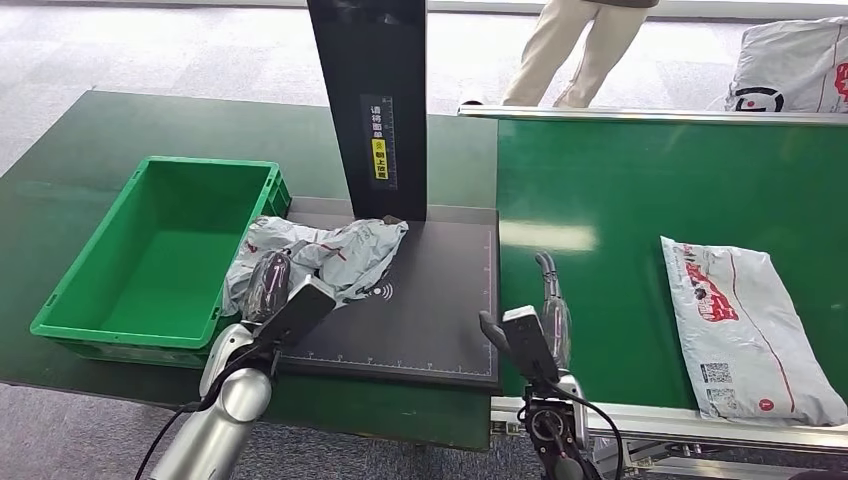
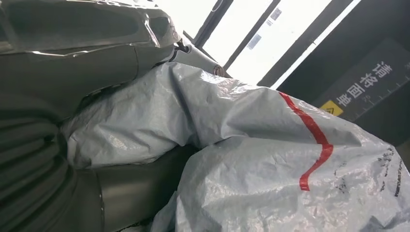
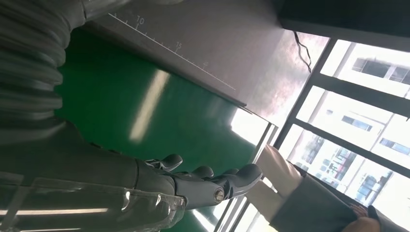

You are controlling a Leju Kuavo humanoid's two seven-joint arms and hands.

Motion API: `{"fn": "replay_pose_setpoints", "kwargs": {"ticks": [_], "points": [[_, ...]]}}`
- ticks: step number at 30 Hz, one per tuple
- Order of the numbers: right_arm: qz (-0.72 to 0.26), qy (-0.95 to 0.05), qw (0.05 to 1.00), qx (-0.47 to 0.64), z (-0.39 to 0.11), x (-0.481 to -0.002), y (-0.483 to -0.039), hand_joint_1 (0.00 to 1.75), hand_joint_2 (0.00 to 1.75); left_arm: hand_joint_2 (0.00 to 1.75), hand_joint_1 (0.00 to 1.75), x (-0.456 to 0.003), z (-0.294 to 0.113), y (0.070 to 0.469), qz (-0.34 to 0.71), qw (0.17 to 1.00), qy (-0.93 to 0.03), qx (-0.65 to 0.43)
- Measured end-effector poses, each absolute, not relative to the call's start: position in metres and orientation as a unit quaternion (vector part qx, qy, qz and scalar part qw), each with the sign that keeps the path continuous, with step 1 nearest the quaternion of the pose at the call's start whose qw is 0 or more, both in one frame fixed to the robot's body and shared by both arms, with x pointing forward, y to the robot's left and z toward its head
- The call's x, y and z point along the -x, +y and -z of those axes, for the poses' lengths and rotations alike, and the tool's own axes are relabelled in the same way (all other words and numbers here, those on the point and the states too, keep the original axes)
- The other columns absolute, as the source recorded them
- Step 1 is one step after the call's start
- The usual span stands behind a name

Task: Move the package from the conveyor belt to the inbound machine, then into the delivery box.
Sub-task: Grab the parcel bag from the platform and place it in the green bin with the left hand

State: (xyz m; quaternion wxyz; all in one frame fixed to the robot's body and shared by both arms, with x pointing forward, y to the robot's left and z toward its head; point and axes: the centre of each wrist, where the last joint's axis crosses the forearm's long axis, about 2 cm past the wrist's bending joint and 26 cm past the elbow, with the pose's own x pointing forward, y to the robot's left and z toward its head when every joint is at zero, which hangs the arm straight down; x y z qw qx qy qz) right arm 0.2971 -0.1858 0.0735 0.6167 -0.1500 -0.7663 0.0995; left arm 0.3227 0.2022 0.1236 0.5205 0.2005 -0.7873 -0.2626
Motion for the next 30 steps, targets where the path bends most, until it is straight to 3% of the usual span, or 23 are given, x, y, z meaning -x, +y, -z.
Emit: {"fn": "replay_pose_setpoints", "kwargs": {"ticks": [9,24,30], "points": [[-0.102,-0.764,0.620,0.148,-0.074,-0.296,-0.182,0.00,1.75,1.75,1.64,-0.341,-0.137,0.211,0.234,0.499,-0.807,-0.214],[-0.103,-0.753,0.632,0.152,-0.064,-0.283,-0.188,0.00,1.75,1.75,1.60,-0.323,-0.193,0.200,0.188,0.394,-0.877,-0.201],[-0.105,-0.750,0.634,0.154,-0.062,-0.279,-0.189,0.00,1.75,1.75,1.61,-0.322,-0.200,0.201,0.174,0.391,-0.877,-0.217]]}}
